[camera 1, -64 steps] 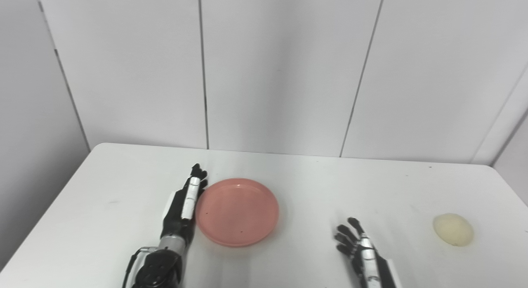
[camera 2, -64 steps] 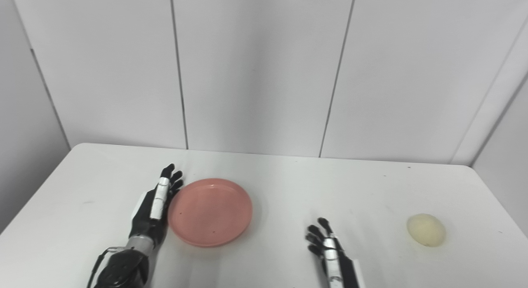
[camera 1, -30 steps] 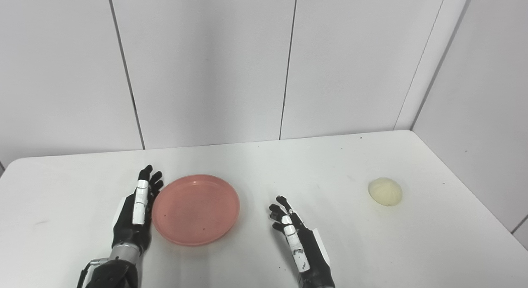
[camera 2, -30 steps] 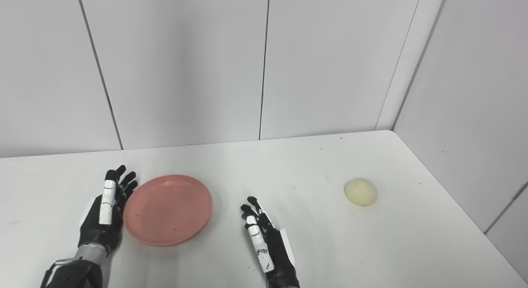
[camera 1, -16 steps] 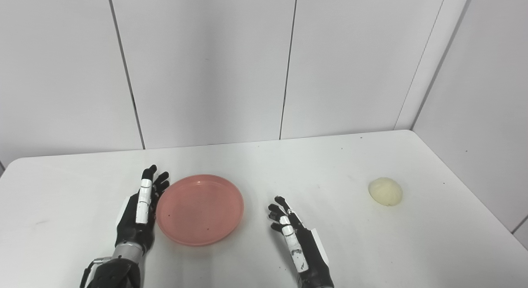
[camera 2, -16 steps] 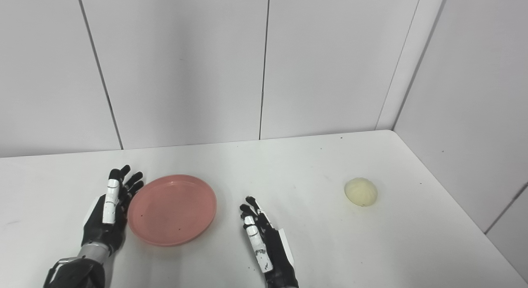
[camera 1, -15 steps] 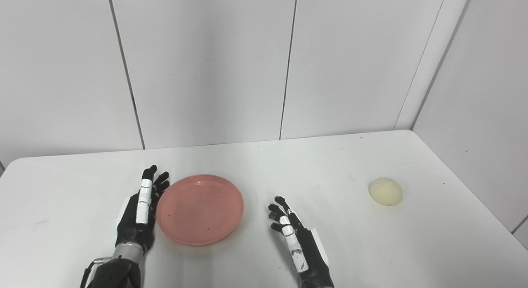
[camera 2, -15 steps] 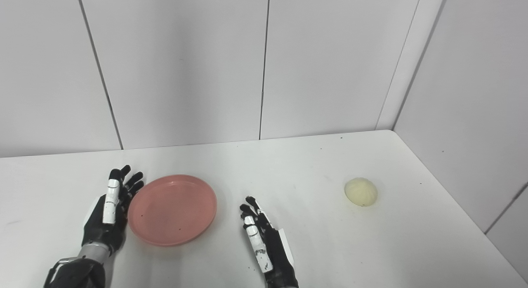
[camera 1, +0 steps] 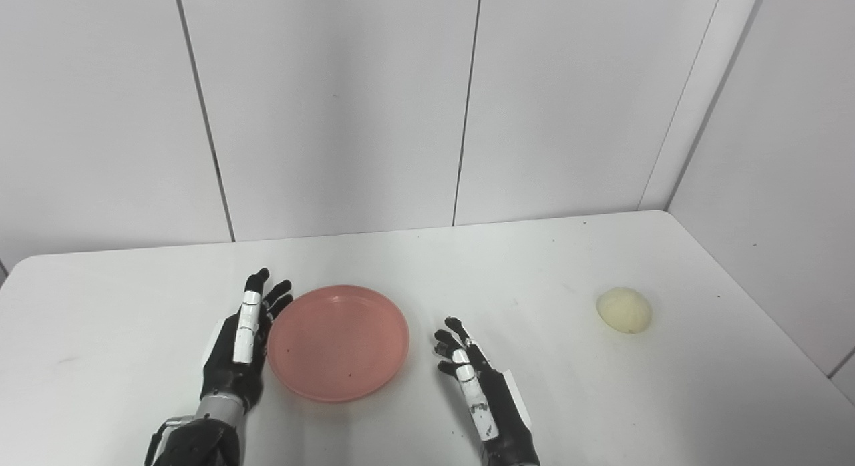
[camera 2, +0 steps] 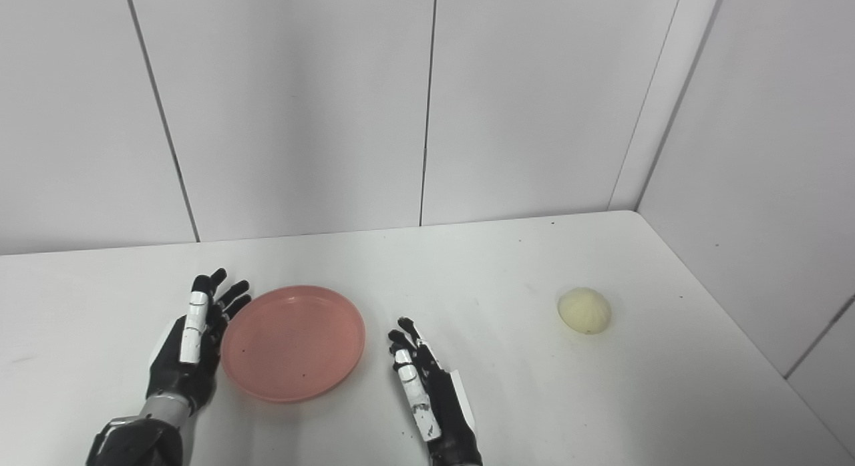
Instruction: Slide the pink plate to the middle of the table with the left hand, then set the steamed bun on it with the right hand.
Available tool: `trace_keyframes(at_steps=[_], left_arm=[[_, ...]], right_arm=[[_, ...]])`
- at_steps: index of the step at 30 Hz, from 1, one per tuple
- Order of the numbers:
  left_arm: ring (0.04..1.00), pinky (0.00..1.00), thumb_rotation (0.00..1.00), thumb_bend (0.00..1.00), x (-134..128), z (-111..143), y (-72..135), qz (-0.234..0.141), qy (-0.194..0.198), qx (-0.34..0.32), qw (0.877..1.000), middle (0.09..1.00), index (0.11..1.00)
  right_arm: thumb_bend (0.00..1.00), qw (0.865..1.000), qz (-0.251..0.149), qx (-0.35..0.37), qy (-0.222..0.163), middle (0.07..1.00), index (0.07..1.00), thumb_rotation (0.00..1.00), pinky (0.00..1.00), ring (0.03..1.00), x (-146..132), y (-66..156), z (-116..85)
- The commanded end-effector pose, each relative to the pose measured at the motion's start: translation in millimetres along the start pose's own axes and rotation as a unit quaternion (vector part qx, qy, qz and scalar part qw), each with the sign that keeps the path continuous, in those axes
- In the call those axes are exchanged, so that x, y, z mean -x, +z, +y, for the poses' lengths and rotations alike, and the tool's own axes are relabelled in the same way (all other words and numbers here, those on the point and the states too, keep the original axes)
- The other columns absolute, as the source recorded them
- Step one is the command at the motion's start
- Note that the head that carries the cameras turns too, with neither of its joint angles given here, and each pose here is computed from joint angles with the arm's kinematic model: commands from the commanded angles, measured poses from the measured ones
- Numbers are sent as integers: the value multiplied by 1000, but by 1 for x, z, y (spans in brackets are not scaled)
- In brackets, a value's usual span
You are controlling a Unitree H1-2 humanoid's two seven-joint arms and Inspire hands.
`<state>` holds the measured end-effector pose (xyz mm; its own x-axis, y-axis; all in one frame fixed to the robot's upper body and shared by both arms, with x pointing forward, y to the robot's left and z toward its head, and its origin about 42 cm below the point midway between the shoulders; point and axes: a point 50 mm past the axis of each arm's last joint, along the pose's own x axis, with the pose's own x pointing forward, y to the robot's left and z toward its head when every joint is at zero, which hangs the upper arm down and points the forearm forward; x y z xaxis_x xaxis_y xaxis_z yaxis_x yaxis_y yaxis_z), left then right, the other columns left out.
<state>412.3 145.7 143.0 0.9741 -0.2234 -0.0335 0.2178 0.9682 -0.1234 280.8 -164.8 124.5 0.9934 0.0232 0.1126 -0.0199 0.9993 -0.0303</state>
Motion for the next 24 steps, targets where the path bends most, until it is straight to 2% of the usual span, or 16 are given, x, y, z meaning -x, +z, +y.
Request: trace_keyframes(at_steps=[1,3,6,10,12,14,16,21,23,24], left_arm=[[914,895,971,765,-7,-14,9,-8,-31,2,999,908,972],[917,896,983,758,-7,-13,8,-7,-28,0,1000,911,972],[917,893,990,757,-7,-11,8,-8,-26,-2,1000,913,974],[916,889,983,769,-7,-4,9,-10,-18,0,1000,917,974],[919,889,989,774,-6,1,9,-10,-14,2,1000,921,975],[924,894,996,775,-6,3,10,-11,-13,4,1000,925,979],[932,917,998,770,-7,5,10,-11,-12,5,1000,931,990],[932,925,1000,761,-7,8,11,-12,-9,7,1000,926,996],[931,925,1000,757,-8,10,12,-12,-7,9,1000,924,999],[930,923,1000,756,-8,10,12,-12,-6,8,1000,923,999]], right_arm=[[549,1000,2,-5,6,876,916,1000,835,868,3,-5,9],[527,1000,0,-3,5,875,917,1000,829,866,2,-5,9],[568,1000,-7,-1,-4,886,922,1000,816,862,2,-4,8],[564,998,-48,27,-29,908,925,1000,787,852,1,1,3],[556,989,-115,81,-45,900,911,1000,751,832,0,8,-2],[571,980,-159,108,-50,897,902,1000,750,829,-1,15,-6],[691,975,-178,121,-59,895,902,993,775,840,-3,24,-10],[794,956,-222,178,-71,891,906,971,815,859,-11,48,-24],[818,944,-244,210,-75,884,909,944,832,875,-18,59,-36],[819,934,-254,241,-77,888,913,946,843,886,-23,64,-45]])
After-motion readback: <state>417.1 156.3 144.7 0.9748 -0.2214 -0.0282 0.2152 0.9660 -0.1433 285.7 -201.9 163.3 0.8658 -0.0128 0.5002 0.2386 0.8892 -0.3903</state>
